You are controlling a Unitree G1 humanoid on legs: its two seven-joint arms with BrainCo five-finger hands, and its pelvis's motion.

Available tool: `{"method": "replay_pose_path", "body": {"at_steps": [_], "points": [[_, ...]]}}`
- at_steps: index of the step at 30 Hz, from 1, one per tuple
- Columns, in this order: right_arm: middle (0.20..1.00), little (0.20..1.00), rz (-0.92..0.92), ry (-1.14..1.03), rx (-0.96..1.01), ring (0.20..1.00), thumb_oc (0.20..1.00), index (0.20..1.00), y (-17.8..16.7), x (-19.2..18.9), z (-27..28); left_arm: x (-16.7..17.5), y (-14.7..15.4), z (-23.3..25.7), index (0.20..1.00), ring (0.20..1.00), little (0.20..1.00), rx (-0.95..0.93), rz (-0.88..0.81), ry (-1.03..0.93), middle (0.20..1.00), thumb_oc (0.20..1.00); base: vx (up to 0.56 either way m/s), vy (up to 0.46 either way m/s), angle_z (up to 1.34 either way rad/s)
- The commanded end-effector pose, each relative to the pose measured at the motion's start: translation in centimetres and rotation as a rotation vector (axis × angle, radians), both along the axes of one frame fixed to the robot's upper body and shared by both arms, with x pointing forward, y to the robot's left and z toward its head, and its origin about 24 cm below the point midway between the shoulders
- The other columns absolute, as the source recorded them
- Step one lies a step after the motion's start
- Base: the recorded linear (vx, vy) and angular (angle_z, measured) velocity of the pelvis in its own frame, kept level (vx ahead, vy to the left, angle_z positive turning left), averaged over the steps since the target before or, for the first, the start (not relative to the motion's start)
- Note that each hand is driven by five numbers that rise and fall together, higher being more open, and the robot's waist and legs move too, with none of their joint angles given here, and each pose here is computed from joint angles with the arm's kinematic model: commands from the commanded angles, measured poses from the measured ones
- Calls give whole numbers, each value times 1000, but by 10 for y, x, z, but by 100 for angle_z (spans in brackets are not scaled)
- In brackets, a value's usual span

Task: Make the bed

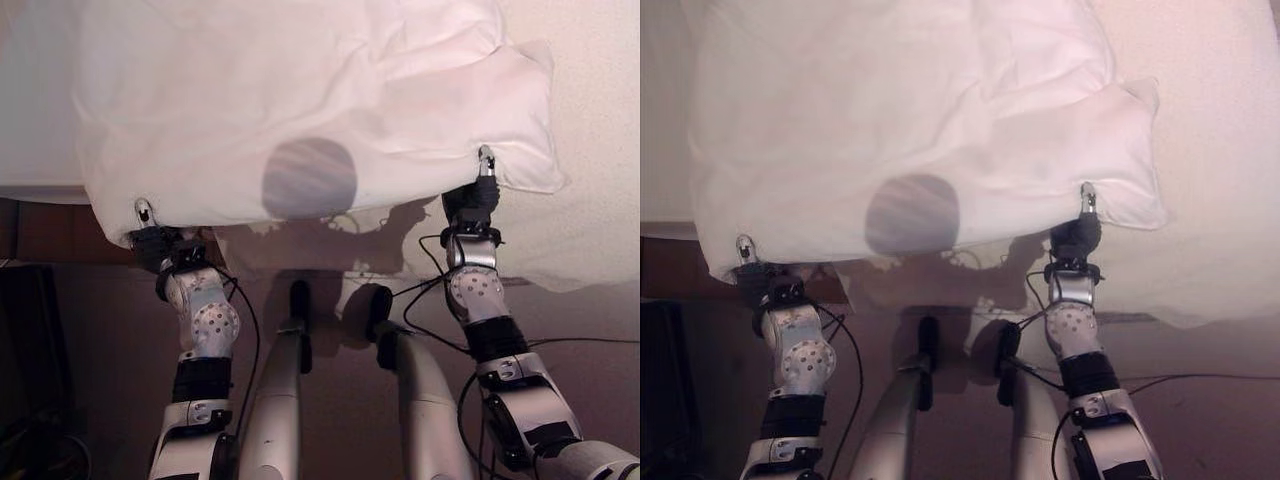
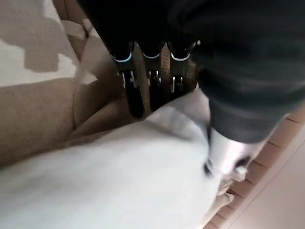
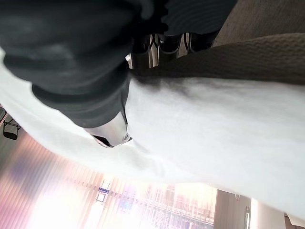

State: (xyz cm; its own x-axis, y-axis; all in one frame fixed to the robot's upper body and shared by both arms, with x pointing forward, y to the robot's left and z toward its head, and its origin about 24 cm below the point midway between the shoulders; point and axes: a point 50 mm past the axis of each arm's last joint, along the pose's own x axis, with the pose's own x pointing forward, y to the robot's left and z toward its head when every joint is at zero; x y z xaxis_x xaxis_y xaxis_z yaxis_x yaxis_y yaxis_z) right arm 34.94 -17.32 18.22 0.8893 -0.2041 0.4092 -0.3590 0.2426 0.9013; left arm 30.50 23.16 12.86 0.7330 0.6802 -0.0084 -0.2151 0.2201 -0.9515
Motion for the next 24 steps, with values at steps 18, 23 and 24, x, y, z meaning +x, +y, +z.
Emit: {"method": "replay_pose_path", "body": {"at_steps": [18, 23, 24], "points": [[200, 200, 147, -624, -107, 200, 200, 200, 37, -86, 65, 7, -31, -37, 1000, 1000, 1000, -76, -373, -236, 1000, 1000, 0, 0, 0], [200, 200, 195, -691, -132, 200, 200, 200, 45, -94, 73, 16, -45, -47, 1000, 1000, 1000, -68, -495, -230, 1000, 1000, 2, 7, -11], [200, 200, 210, -694, -134, 200, 200, 200, 48, -94, 73, 19, -49, -48, 1000, 1000, 1000, -68, -514, -223, 1000, 1000, 5, 4, -4]]}}
